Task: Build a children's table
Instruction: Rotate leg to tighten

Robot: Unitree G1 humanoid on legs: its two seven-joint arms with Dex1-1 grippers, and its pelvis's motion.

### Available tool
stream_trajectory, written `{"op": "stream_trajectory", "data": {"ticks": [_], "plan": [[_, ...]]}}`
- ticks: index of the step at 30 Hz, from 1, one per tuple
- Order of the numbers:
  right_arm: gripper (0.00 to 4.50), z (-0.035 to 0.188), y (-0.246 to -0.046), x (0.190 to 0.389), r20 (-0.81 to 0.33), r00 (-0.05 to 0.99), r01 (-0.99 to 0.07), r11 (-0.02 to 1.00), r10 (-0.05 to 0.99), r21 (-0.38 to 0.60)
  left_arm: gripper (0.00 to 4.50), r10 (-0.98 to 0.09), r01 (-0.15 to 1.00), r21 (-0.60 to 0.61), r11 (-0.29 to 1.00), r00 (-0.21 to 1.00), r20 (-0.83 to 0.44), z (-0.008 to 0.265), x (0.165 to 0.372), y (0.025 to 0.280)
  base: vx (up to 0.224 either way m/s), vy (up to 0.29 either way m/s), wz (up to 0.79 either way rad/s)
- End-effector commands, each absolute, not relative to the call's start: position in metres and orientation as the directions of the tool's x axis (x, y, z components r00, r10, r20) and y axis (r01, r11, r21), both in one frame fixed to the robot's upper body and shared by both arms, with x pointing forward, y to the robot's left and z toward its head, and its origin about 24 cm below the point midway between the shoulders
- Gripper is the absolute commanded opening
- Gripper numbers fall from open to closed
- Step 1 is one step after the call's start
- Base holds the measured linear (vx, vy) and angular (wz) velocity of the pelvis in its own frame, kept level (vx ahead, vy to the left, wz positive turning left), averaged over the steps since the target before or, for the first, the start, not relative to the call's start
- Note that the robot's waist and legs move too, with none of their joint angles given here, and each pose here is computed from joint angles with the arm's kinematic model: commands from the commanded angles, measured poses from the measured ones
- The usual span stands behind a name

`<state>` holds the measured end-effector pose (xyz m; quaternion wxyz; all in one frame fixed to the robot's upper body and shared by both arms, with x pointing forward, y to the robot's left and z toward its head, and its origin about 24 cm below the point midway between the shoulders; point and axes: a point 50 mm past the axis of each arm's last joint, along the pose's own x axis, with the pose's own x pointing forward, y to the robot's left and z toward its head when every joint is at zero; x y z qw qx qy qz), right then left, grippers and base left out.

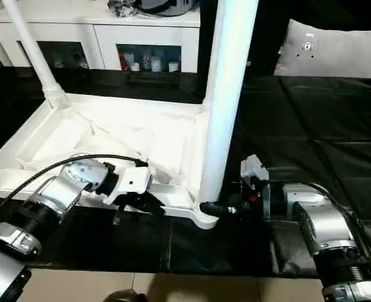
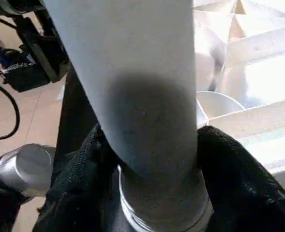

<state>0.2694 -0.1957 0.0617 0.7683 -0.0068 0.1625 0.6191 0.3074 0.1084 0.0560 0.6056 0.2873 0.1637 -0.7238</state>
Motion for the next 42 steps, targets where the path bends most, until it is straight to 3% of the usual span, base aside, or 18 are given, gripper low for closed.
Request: {"op": "stream_trajectory", "data": {"ticks": [1, 5, 10, 16, 22, 26, 27, 32, 37, 40, 42], "plan": [[2.31, 0.066, -0.192, 0.269, -0.253, 0.148, -0.962, 0.199, 0.956, 0.189, 0.0, -0.73, 0.95, 0.074, -0.302, -0.18, -0.659, 0.05, 0.302, 0.104, 0.0, 0.0, 0.0], [2.13, 0.065, -0.191, 0.267, -0.251, 0.143, -0.961, 0.196, 0.957, 0.198, 0.0, -0.735, 0.953, 0.071, -0.294, -0.178, -0.654, 0.049, 0.301, 0.104, 0.0, 0.0, 0.0], [2.05, 0.06, -0.181, 0.265, -0.219, 0.208, -0.928, 0.263, 0.953, 0.265, 0.0, -0.788, 0.985, 0.053, -0.166, -0.1, -0.607, 0.048, 0.303, 0.099, 0.0, 0.0, 0.0], [2.05, 0.048, -0.167, 0.29, -0.294, 0.53, -0.765, 0.598, 0.795, 0.239, 0.0, -0.839, 0.996, 0.027, 0.079, 0.081, -0.539, 0.049, 0.312, 0.077, -0.012, 0.0, -0.02], [2.04, 0.033, -0.153, 0.312, -0.395, 0.727, -0.528, 0.825, 0.561, 0.201, 0.0, -0.778, 0.929, 0.04, 0.369, 0.332, -0.534, 0.047, 0.327, 0.052, -0.005, 0.008, -0.02], [2.04, 0.034, -0.148, 0.315, -0.372, 0.751, -0.507, 0.838, 0.545, 0.203, 0.0, -0.764, 0.918, 0.052, 0.394, 0.359, -0.537, 0.048, 0.327, 0.046, 0.0, 0.0, 0.0], [2.55, 0.035, -0.147, 0.316, -0.347, 0.758, -0.508, 0.834, 0.552, 0.216, 0.0, -0.765, 0.92, 0.057, 0.388, 0.356, -0.537, 0.048, 0.326, 0.045, 0.0, 0.0, 0.0], [2.98, 0.042, -0.148, 0.315, -0.288, 0.764, -0.52, 0.815, 0.578, 0.256, 0.0, -0.747, 0.914, 0.083, 0.398, 0.375, -0.548, 0.048, 0.327, 0.052, 0.0, 0.0, 0.0], [3.51, 0.045, -0.161, 0.311, -0.275, 0.778, -0.528, 0.825, 0.565, 0.201, 0.0, -0.766, 0.923, 0.126, 0.365, 0.374, -0.523, 0.05, 0.327, 0.062, 0.0, 0.0, 0.0], [3.65, 0.049, -0.168, 0.306, -0.249, 0.761, -0.555, 0.8, 0.599, 0.228, 0.0, -0.789, 0.942, 0.131, 0.309, 0.33, -0.519, 0.05, 0.324, 0.071, 0.0, 0.0, 0.0], [3.75, 0.051, -0.171, 0.304, -0.236, 0.752, -0.586, 0.788, 0.616, 0.189, 0.0, -0.794, 0.948, 0.133, 0.288, 0.315, -0.52, 0.051, 0.323, 0.075, 0.0, 0.0, 0.0]]}}
